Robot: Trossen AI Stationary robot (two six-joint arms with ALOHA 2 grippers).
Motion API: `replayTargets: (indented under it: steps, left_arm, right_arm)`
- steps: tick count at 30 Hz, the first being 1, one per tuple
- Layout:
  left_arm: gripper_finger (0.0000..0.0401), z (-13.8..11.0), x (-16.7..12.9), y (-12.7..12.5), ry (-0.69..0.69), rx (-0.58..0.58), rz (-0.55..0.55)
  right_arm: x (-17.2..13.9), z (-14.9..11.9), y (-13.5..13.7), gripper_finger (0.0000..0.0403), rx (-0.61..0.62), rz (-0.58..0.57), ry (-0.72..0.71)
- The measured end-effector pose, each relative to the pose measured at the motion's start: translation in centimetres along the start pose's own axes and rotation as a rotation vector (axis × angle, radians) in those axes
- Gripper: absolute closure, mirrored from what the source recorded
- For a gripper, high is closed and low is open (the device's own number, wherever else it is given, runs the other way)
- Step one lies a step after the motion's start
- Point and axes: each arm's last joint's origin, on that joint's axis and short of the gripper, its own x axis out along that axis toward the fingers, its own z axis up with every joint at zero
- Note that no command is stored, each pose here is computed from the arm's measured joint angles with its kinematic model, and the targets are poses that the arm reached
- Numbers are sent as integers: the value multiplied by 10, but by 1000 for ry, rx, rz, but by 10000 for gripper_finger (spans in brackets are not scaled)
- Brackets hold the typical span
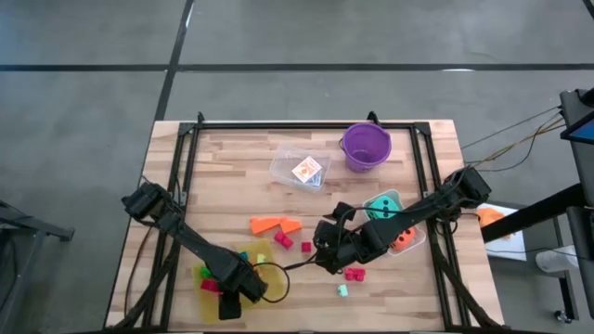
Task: Pick & Place Toys
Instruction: Put the yellow game piece into the yellow bin, then put the orange game piece into the yellow bin
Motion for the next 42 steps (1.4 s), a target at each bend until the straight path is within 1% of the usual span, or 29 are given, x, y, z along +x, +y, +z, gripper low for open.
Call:
replayTargets:
  steps: [11, 13, 18, 24, 35, 42]
  left_arm:
    - [287, 0, 1, 0, 3, 11, 4]
    - [270, 0, 1, 0, 3, 4, 4]
    - [206, 1, 1, 1, -1, 0, 8]
    - [160, 0, 1, 0, 2, -10, 2]
    - [107, 3, -2, 3, 46, -23, -49]
    - [100, 3, -6, 2, 45, 24, -57]
  right_arm:
    - [0, 0, 0, 42, 0, 0, 0]
    - [0, 0, 0, 42, 0, 0, 0]
    - [0, 0, 0, 42, 0, 0, 0]
    - [0, 0, 0, 42, 0, 0, 0]
    - [0, 0, 0, 42, 1, 1, 0]
    - [0, 0, 0, 42, 1, 1, 0]
